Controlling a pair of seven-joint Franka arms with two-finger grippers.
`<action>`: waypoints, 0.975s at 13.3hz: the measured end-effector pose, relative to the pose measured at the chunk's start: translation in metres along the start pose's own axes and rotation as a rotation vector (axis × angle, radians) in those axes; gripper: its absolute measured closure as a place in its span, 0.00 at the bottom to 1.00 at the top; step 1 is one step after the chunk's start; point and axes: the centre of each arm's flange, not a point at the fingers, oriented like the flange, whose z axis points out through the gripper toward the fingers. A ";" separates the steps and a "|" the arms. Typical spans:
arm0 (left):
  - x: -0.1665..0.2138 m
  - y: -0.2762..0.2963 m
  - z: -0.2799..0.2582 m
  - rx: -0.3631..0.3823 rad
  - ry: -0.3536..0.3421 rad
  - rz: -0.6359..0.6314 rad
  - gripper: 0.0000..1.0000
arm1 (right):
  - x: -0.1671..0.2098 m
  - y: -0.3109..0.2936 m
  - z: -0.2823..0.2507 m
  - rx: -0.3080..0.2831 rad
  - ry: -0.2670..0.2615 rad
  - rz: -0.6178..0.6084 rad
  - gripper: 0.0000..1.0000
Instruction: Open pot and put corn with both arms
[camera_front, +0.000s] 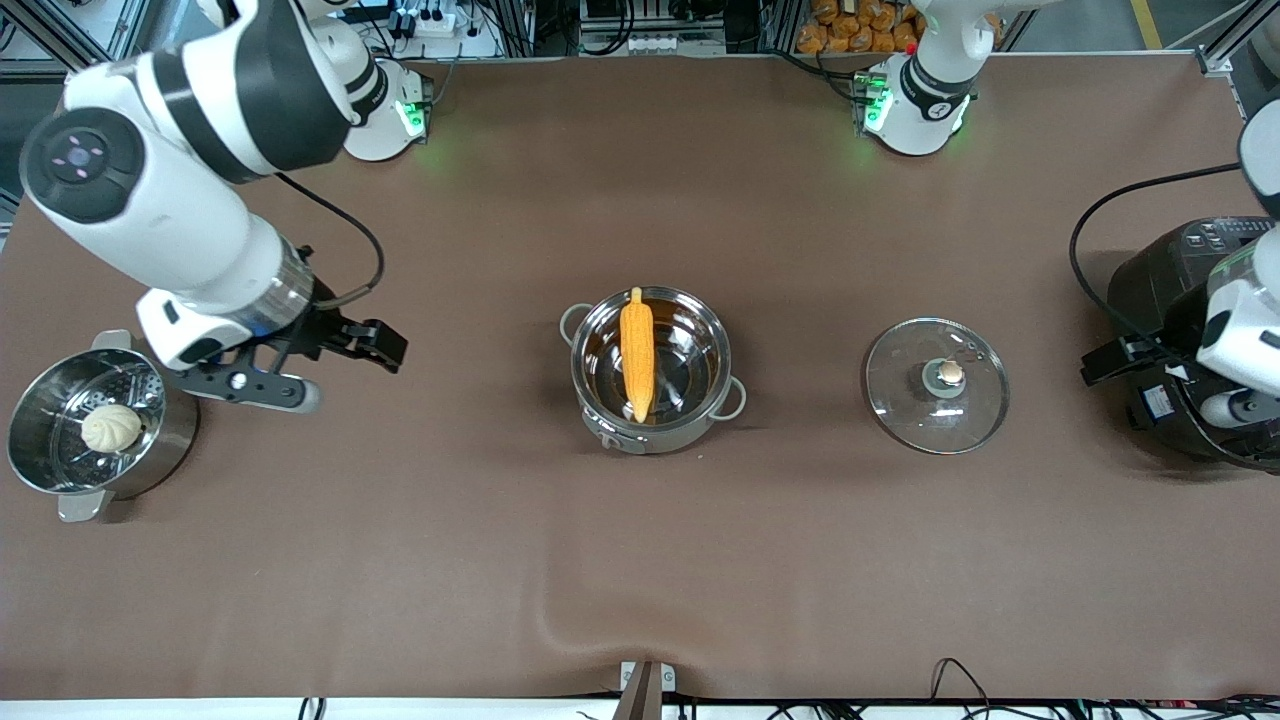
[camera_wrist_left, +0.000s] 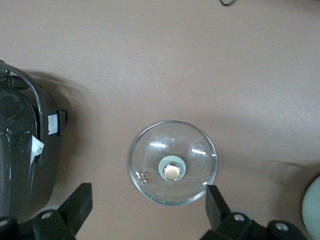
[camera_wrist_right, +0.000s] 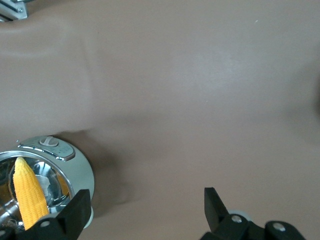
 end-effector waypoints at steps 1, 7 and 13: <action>-0.005 0.003 -0.008 -0.002 -0.002 0.011 0.00 | 0.002 0.009 -0.003 -0.006 -0.003 0.002 0.00; -0.046 0.012 -0.076 -0.013 0.036 0.043 0.00 | 0.006 0.159 -0.075 -0.014 -0.030 -0.085 0.00; -0.081 0.032 -0.109 -0.010 0.024 0.094 0.00 | 0.005 0.199 -0.079 -0.013 -0.057 -0.075 0.00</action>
